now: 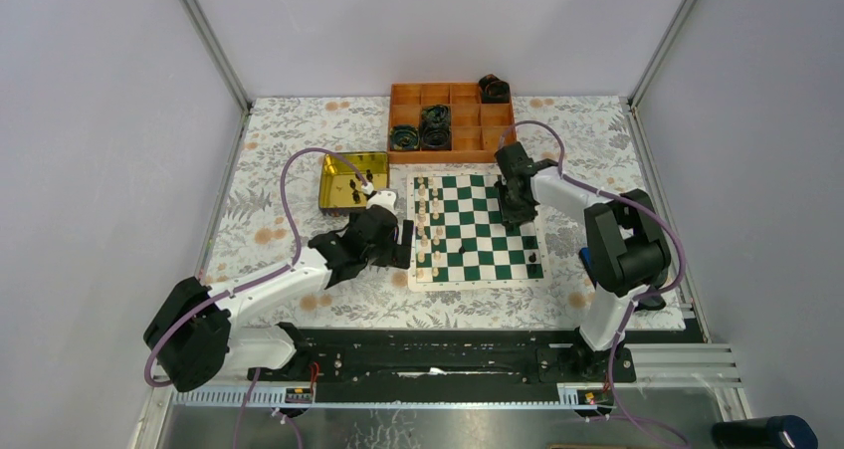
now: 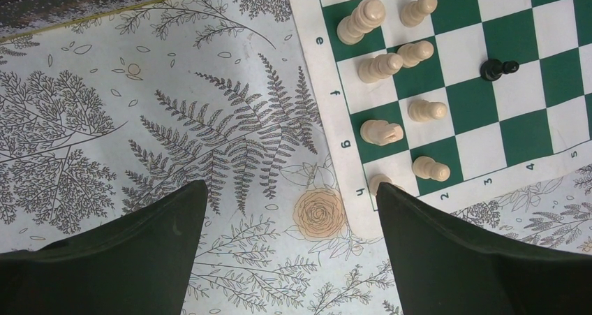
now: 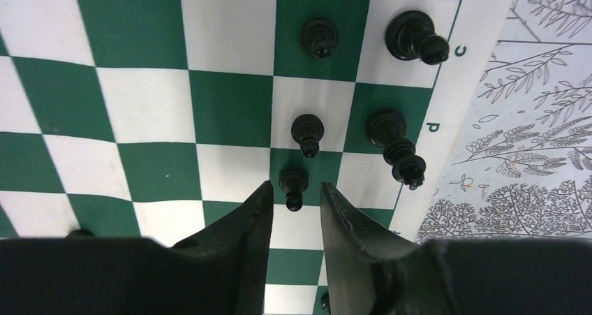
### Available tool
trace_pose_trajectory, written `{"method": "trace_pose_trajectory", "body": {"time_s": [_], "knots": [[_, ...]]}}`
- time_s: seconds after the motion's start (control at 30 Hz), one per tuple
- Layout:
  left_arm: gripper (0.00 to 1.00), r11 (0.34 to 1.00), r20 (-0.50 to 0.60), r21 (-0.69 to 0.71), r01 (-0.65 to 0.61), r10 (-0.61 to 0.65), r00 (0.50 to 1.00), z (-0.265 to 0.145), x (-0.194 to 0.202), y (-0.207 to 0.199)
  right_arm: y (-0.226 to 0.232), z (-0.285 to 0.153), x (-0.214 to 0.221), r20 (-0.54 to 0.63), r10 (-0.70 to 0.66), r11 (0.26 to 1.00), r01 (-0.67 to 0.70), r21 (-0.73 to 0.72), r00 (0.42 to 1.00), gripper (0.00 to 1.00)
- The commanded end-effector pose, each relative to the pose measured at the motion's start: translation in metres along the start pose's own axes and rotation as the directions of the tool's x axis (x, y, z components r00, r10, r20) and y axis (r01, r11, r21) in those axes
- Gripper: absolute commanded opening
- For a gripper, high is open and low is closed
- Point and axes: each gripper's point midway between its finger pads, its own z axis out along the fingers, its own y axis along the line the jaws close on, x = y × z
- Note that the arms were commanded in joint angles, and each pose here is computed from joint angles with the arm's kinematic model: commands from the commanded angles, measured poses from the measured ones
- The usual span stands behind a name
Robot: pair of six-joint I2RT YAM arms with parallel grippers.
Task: Set up the chess pieces on the board
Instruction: Place the chess piece on the chessboard, then pick up the chess piece from the chessboard.
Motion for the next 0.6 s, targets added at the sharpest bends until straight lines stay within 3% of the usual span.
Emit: {"method": "trace_pose_trajectory", "body": {"time_s": [0.0, 0.33, 0.57], "knots": [[0.99, 1.000, 0.019, -0.003, -0.019, 0.019, 1.000, -0.002, -0.009, -0.003, -0.002, -0.038, -0.035, 0.121, 0.007, 1.000, -0.006, -0.009, 0.993, 0.38], [0.99, 1.000, 0.020, -0.002, -0.019, 0.019, 1.000, -0.002, -0.009, -0.004, 0.041, -0.080, -0.041, 0.196, -0.087, 0.991, 0.106, -0.086, 0.977, 0.40], [0.99, 1.000, 0.027, -0.001, -0.015, 0.015, 1.000, -0.004, -0.010, -0.004, 0.099, -0.082, -0.014, 0.200, -0.184, 0.955, 0.223, -0.195, 0.962, 0.50]]}}
